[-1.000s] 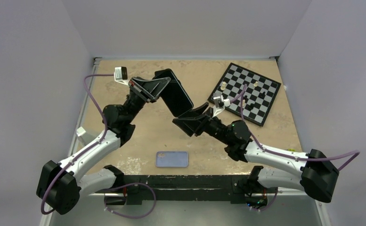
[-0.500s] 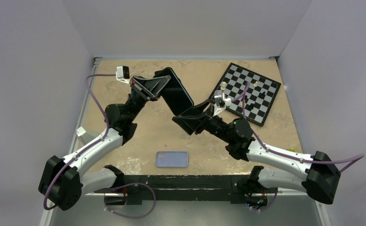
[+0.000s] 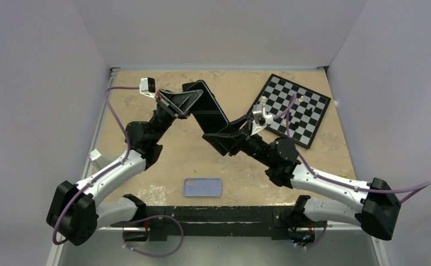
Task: Take the phone out of the phone case
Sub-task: Remove the phone case from the phone.
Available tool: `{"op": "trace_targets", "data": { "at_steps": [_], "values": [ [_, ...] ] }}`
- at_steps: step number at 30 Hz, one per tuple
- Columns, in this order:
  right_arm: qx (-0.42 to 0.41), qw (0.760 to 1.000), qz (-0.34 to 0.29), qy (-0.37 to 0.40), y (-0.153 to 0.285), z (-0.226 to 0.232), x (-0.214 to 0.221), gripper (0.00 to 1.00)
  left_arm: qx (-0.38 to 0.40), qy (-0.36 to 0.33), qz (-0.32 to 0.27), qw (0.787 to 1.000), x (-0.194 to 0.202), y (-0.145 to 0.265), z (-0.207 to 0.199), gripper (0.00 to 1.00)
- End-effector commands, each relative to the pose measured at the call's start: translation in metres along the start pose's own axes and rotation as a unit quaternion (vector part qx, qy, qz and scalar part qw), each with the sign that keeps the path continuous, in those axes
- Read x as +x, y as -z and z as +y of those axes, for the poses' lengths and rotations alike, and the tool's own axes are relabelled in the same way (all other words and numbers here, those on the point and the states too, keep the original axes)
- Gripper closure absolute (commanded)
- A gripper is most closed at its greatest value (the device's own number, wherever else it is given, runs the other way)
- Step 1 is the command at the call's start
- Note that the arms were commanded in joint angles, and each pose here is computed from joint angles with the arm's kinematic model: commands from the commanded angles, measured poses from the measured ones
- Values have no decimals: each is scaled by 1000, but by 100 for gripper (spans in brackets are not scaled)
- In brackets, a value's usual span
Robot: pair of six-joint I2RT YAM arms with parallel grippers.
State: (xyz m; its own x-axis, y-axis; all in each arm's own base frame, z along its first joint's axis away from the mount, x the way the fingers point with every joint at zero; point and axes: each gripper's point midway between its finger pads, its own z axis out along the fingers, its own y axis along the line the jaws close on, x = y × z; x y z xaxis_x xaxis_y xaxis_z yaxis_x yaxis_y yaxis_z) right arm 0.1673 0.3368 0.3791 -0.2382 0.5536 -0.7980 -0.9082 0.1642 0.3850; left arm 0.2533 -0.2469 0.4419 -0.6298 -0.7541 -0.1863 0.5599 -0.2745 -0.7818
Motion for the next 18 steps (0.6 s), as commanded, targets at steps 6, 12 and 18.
{"op": "trace_targets", "data": {
  "at_steps": [6,12,18],
  "values": [
    [32,997,24,70,-8,-18,5,79,40,38,-10,998,-4,3,-43,100],
    [105,971,61,205,7,-59,17,100,-47,120,-6,992,3,19,-22,100],
    [137,932,100,320,14,-82,15,100,-10,168,47,985,19,20,-36,100]
  ]
}}
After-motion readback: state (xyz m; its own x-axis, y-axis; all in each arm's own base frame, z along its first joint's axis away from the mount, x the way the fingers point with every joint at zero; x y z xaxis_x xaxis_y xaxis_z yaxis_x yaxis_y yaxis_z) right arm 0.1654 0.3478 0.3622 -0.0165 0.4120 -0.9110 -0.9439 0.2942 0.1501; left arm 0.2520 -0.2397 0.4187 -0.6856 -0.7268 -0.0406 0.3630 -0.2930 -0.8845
